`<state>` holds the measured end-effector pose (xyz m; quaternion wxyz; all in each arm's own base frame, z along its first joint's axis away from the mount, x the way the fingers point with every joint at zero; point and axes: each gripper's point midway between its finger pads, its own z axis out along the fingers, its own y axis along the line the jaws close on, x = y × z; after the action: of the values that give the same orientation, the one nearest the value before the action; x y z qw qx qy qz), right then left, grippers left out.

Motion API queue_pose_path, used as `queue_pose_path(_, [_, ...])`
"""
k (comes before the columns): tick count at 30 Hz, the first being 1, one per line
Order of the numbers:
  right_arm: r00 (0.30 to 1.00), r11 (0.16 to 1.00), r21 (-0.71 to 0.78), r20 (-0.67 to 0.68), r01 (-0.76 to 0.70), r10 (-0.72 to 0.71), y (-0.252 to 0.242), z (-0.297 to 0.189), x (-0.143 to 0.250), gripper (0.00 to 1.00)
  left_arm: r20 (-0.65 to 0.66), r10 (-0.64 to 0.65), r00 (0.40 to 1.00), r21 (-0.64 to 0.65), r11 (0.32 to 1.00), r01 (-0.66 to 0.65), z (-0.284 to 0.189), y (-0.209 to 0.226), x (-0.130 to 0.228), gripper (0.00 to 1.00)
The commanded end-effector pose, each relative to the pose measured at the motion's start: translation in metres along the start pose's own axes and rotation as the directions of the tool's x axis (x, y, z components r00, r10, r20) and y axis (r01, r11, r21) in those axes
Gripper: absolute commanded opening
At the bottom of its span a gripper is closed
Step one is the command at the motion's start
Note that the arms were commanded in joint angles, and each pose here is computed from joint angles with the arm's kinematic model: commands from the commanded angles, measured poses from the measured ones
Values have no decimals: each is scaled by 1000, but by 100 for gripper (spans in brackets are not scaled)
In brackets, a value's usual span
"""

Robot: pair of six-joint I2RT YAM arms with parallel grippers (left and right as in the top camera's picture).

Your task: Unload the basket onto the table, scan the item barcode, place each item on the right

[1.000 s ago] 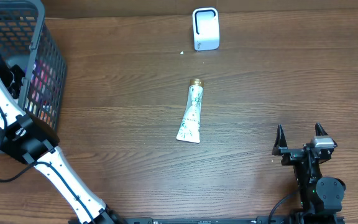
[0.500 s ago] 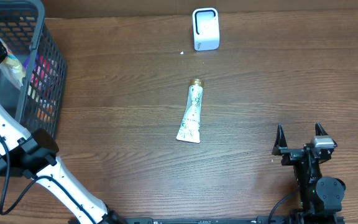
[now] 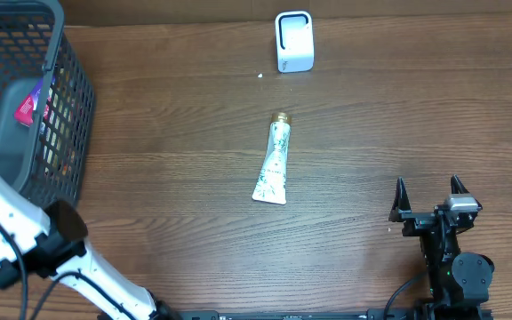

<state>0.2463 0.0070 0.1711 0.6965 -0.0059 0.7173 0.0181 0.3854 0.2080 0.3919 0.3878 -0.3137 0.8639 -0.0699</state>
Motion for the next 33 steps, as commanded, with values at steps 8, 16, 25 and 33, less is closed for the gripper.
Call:
queue_pose_path(8, [1000,1000,2,6,4,-4,0,0,1,100,-24,-21,999,-118,993,18,9,23,4,69])
queue_pose_path(16, [1000,1000,2,6,4,-4,0,0,1,100,-200,-79,977,-168,985,45,91,64,25,94])
queue_pose_path(25, [1000,1000,2,6,4,-4,0,0,1,100,-313,-153,937,-139,984,114,138,105,44,92])
queue_pose_path(33, [1000,1000,2,6,4,-4,0,0,1,100,-376,-110,920,-104,992,76,145,115,57,85])
